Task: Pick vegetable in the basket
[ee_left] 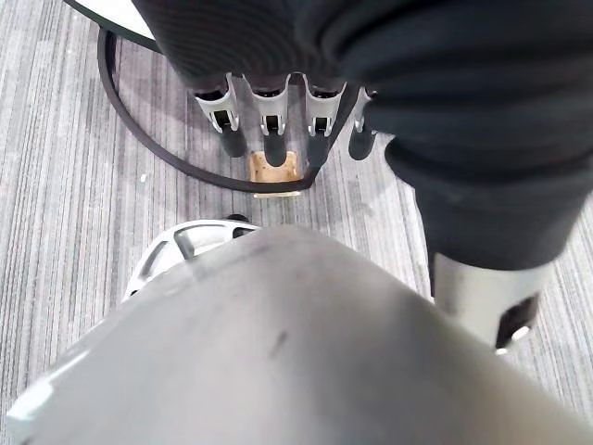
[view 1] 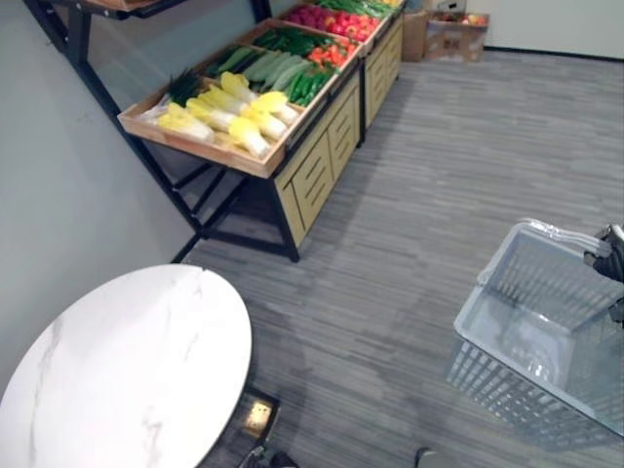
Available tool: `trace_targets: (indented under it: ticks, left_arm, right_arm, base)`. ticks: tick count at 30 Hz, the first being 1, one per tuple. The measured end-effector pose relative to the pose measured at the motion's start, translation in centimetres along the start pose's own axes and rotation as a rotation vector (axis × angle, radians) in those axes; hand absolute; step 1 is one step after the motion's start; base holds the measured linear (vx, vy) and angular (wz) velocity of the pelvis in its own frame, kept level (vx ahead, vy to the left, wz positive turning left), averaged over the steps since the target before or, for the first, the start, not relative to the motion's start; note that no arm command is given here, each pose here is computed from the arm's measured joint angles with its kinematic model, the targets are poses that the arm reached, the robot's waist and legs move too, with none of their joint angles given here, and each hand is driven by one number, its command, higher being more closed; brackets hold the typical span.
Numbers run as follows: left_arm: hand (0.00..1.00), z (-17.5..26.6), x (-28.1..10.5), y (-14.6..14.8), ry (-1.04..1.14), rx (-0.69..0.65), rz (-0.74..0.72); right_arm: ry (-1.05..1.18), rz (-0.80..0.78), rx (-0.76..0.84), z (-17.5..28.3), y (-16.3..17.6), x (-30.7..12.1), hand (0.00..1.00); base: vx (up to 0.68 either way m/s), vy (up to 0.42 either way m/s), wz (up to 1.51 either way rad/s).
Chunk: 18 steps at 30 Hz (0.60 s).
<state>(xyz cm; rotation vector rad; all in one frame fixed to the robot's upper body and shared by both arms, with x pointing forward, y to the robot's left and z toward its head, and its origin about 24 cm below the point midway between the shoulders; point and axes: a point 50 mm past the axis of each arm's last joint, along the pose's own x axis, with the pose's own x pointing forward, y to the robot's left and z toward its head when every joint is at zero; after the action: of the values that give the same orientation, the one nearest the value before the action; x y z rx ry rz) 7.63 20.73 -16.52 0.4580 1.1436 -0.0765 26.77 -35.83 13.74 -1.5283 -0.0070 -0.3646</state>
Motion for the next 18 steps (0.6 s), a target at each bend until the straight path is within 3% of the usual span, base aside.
trace_targets:
  ticks: [7, 18]
  left_arm:
    - [0.0, -0.3, -0.2, -0.8, 0.011, -0.072, 0.005]
    - [0.0, 0.3, -0.2, -1.1, -0.032, -0.027, -0.027]
  right_arm:
    - [-0.026, 0.113, -0.035, -0.1, 2.3, -1.3, 1.0]
    - [-0.152, 0.383, -0.228, -0.5, 6.2, -3.7, 1.0]
  base:
    - [0.06, 0.074, -0.15]
    - [0.06, 0.05, -0.11]
